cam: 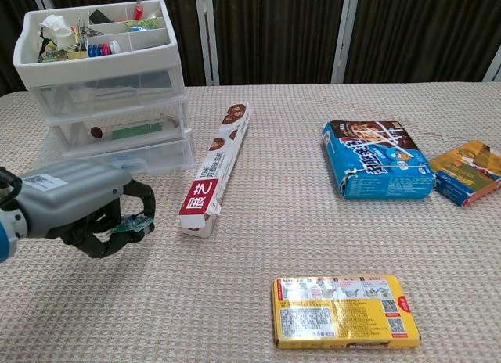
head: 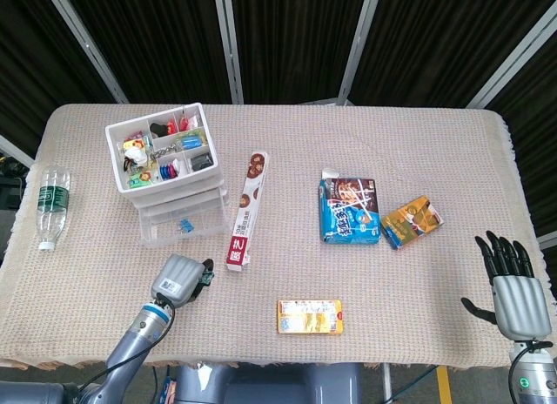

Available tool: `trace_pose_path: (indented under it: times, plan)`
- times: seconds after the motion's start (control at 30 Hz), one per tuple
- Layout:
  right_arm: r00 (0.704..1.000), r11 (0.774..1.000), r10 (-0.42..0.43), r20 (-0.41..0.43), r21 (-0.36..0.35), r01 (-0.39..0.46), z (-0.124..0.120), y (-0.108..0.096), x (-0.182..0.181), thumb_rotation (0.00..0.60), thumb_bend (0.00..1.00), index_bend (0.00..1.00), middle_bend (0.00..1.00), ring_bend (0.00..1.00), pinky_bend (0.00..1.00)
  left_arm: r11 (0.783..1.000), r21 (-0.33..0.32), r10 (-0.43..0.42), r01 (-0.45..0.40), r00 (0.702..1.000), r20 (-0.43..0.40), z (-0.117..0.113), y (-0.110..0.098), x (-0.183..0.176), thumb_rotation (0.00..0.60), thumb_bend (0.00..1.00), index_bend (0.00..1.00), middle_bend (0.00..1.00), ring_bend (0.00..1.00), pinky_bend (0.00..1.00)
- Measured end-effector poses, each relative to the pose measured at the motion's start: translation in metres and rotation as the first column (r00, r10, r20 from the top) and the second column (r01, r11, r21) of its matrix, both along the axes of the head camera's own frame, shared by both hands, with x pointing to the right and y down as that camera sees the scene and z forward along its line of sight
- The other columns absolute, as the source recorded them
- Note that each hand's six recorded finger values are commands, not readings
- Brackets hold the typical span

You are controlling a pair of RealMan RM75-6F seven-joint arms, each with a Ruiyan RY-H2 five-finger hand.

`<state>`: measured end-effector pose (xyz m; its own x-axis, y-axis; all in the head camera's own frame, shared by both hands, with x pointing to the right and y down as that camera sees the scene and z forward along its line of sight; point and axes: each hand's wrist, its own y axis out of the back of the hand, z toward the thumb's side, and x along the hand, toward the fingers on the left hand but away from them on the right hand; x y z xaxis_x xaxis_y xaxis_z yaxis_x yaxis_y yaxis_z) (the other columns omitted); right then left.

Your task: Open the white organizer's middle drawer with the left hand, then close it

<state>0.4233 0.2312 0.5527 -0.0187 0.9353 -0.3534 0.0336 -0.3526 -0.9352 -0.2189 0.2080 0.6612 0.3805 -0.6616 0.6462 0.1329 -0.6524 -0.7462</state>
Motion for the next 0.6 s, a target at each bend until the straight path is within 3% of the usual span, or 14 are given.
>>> trace_pose_path:
  times: [0.2,0.37,0.6]
  plan:
    - [1.000,1.000,0.000,0.000,0.001,0.000,0.000,0.000,0.000,0.600,0.00,0.06,0.00,0.00,0.00,0.996,0.088,0.018,-0.011,0.997,-0.074,-0.046,-0.020,0.006,0.600,0.67,0.69,0.97,0.86,0.71]
    - [1.000,1.000,0.000,0.001,0.000,0.000,0.000,0.000,0.000,0.600,0.00,0.06,0.00,0.00,0.00,0.981,0.194,0.022,-0.008,0.997,-0.071,-0.075,-0.048,-0.001,0.600,0.67,0.69,0.97,0.86,0.71]
    - [1.000,1.000,0.002,0.000,0.000,-0.002,0.000,0.000,0.000,0.600,0.00,0.06,0.00,0.00,0.00,0.977,0.212,-0.036,0.035,0.999,0.000,-0.065,-0.074,-0.023,0.600,0.67,0.66,0.97,0.86,0.71]
